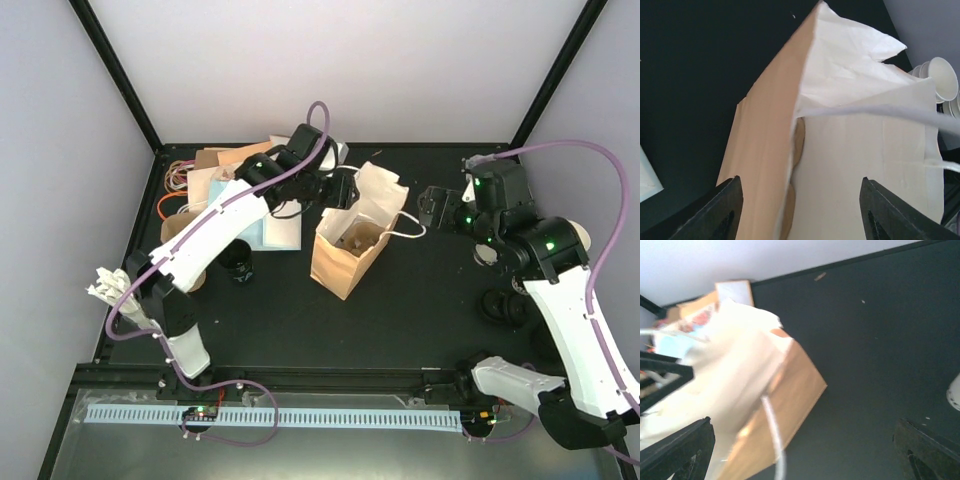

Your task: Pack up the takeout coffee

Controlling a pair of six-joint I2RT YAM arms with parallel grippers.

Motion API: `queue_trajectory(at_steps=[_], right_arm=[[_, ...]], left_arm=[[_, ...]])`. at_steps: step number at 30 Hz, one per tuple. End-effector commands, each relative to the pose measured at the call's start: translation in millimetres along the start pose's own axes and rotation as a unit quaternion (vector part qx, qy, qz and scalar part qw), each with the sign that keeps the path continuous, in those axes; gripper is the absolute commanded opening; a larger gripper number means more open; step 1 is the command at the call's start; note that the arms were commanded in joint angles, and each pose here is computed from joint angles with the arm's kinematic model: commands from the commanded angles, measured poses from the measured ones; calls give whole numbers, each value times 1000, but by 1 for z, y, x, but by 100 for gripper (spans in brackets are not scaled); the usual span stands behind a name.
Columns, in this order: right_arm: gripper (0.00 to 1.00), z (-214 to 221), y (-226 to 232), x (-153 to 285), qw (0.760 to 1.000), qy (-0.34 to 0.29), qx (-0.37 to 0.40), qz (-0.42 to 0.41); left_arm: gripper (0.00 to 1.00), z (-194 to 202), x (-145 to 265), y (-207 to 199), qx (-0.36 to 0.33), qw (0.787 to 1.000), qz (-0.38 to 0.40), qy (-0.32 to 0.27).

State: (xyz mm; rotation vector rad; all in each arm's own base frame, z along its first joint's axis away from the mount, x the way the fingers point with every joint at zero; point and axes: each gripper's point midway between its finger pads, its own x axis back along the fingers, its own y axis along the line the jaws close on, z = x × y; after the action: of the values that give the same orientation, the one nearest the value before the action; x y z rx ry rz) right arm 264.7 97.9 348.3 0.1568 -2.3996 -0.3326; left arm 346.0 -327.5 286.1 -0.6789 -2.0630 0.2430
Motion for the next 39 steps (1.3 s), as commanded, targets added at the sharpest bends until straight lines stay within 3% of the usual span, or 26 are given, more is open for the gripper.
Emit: queue_trajectory(at_steps=[1, 6, 10, 15, 17, 19, 26, 39], right_arm=[[100, -28, 31, 42, 993, -33, -63, -90], [100, -53, 62, 92, 976, -33, -124, -174], [100, -69, 66, 145, 949, -104, -172, -244], [100, -73, 60, 200, 891, -209, -209, -344], [100, -75, 63, 221, 856, -251, -213, -399], [100, -72, 66, 229, 840, -258, -209, -430], [100, -71, 77, 229, 850, -237, -180, -434], [100, -71, 81, 233, 836, -238, -186, -459]], left_arm=[[69, -9, 49, 4, -4, 999, -6, -46], [76, -3, 87, 12, -16, 996, -19, -84], [81, -7, 133, 16, -23, 988, -24, -151], [82, -1, 173, 27, -21, 981, -43, -187], [82, 4, 185, 30, -21, 980, -45, -195], [82, 8, 192, 33, -19, 978, -49, -201], [82, 17, 196, 42, -17, 978, -62, -197], [82, 34, 199, 58, -11, 978, -82, -192]])
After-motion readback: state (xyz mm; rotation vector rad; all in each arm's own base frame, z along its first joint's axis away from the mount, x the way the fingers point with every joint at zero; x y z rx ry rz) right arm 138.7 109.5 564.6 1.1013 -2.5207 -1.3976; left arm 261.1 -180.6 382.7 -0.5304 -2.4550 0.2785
